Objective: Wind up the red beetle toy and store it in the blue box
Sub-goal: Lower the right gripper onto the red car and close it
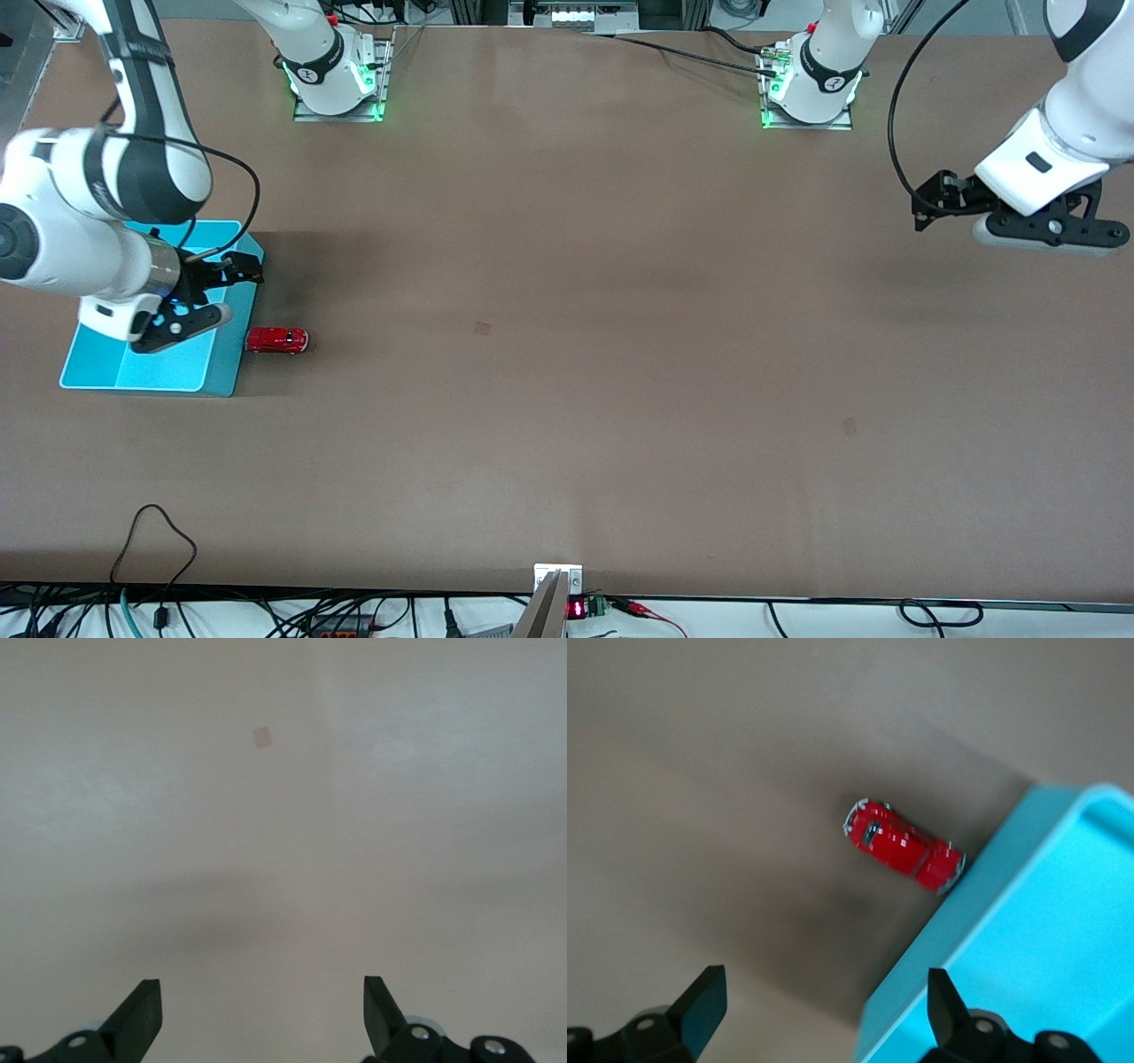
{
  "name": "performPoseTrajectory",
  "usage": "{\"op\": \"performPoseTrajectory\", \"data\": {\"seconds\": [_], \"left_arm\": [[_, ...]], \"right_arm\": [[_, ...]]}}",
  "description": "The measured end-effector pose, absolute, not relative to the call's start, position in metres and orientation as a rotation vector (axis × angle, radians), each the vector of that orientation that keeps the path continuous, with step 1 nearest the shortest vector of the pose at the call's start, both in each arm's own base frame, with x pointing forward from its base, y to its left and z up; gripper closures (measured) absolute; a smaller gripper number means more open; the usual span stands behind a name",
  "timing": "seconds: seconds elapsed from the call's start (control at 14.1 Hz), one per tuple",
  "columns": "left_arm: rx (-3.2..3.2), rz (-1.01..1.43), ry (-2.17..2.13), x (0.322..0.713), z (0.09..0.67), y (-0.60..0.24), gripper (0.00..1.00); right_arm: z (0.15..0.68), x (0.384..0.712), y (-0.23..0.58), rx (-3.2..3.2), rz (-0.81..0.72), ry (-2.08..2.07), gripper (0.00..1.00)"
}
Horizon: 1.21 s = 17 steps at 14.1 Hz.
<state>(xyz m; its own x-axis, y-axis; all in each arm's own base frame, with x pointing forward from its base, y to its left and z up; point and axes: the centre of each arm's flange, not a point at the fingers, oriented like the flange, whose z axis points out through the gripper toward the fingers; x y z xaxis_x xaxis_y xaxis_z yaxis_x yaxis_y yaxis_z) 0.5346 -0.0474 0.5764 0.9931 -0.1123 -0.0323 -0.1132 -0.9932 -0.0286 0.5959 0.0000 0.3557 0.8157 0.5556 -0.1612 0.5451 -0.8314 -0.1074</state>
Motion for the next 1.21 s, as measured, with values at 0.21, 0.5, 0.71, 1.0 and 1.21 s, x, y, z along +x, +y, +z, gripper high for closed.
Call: {"op": "performPoseTrajectory", "data": {"seconds": [0.21,0.5,0.71,1.0,1.21], "left_arm": [[-3.134,0.04,0.155,0.533,0.58,-0.05,0.0],[-3.134,0.039,0.157,0.533,0.58,-0.05,0.0],[-3.134,0.039,0.157,0.533,0.58,-0.05,0.0],[-3.134,0.04,0.157,0.533,0.58,-0.05,0.0],[-3.134,0.041,0.157,0.533,0.58,-0.05,0.0]], "right_arm": [[0.321,0.595,-0.013,-2.752,0.182,-1.327,0.0],[0.275,0.594,-0.019,-2.52,0.068,-1.761,0.0],[0.238,0.588,-0.016,-2.445,0.036,-1.878,0.0],[0.212,0.581,-0.017,-2.418,-0.015,-1.952,0.0],[0.206,0.579,-0.02,-2.397,-0.027,-1.986,0.0]]}}
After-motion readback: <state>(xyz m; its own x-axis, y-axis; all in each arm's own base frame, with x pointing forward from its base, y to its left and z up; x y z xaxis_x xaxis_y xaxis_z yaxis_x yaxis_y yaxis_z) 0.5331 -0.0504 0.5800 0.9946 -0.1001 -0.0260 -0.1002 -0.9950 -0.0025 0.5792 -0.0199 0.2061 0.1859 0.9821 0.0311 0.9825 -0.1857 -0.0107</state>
